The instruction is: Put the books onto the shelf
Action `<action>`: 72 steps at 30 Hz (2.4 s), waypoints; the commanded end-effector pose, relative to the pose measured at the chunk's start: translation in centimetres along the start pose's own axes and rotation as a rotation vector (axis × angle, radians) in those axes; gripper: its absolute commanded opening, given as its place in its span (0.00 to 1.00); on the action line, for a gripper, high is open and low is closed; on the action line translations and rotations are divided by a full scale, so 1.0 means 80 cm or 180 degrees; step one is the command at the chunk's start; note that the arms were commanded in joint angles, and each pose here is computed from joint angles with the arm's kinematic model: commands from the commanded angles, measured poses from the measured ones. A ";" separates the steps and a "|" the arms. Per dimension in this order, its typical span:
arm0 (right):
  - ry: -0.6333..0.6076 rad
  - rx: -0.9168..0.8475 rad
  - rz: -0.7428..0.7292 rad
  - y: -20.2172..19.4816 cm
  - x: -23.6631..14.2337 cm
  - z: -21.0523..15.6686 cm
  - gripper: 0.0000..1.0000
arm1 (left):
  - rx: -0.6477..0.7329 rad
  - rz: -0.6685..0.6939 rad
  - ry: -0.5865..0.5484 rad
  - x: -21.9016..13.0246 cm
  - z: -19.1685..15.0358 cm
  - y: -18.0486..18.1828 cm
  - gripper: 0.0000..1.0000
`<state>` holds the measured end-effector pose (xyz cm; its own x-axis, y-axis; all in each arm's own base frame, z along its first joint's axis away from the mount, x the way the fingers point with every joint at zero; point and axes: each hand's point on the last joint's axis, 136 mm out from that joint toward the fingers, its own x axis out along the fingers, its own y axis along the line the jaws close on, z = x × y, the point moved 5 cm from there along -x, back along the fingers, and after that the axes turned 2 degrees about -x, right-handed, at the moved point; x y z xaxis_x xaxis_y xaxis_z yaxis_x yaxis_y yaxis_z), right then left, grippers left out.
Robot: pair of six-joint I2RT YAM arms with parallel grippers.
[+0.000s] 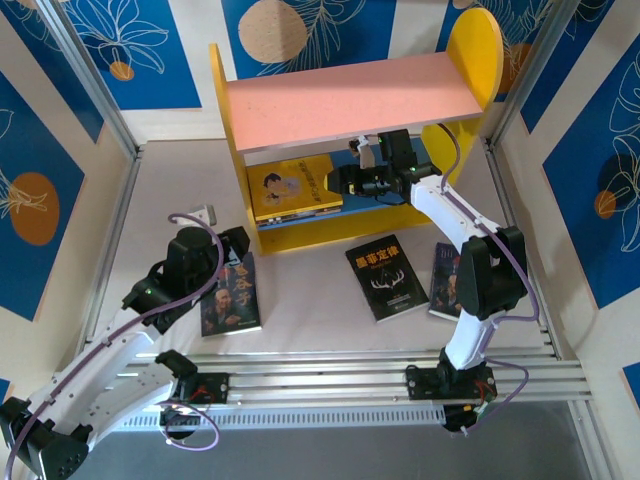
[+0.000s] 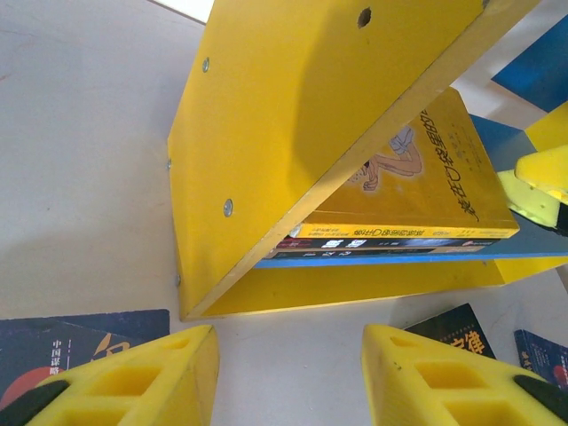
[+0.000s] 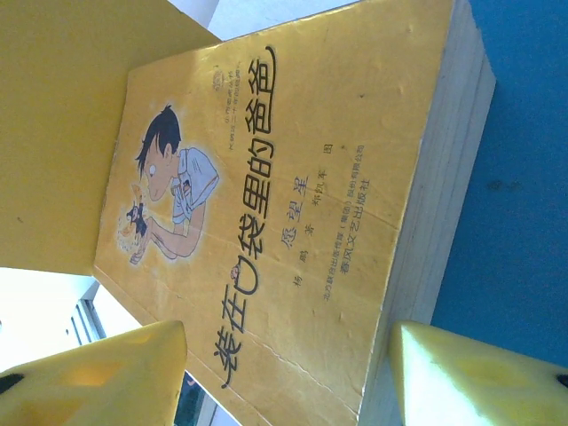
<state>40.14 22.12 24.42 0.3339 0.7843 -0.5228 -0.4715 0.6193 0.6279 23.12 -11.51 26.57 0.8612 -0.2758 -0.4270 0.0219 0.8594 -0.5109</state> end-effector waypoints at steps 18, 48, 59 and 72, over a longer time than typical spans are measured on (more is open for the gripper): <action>0.0017 -0.0209 0.0205 0.035 -0.010 -0.002 0.62 | -0.0016 -0.0028 -0.0029 -0.004 0.001 0.003 0.47; -0.0279 -0.0153 -0.0164 0.013 -0.055 0.009 0.63 | 0.0210 0.0224 0.0140 -0.002 -0.001 0.011 0.49; -0.0366 -0.0055 -0.0501 0.001 -0.103 -0.040 0.63 | 0.0427 0.1002 0.0734 0.005 -0.037 0.055 0.54; -0.0099 0.0191 -0.0721 -0.001 -0.085 -0.148 0.63 | 0.0423 0.1496 0.1410 0.040 -0.113 0.100 0.57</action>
<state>29.13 16.05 21.03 0.4336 0.6326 -0.6418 -0.3385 0.7744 0.5346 22.17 -9.90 15.75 0.5547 -0.0128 -0.8320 -0.1831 0.9735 -0.1370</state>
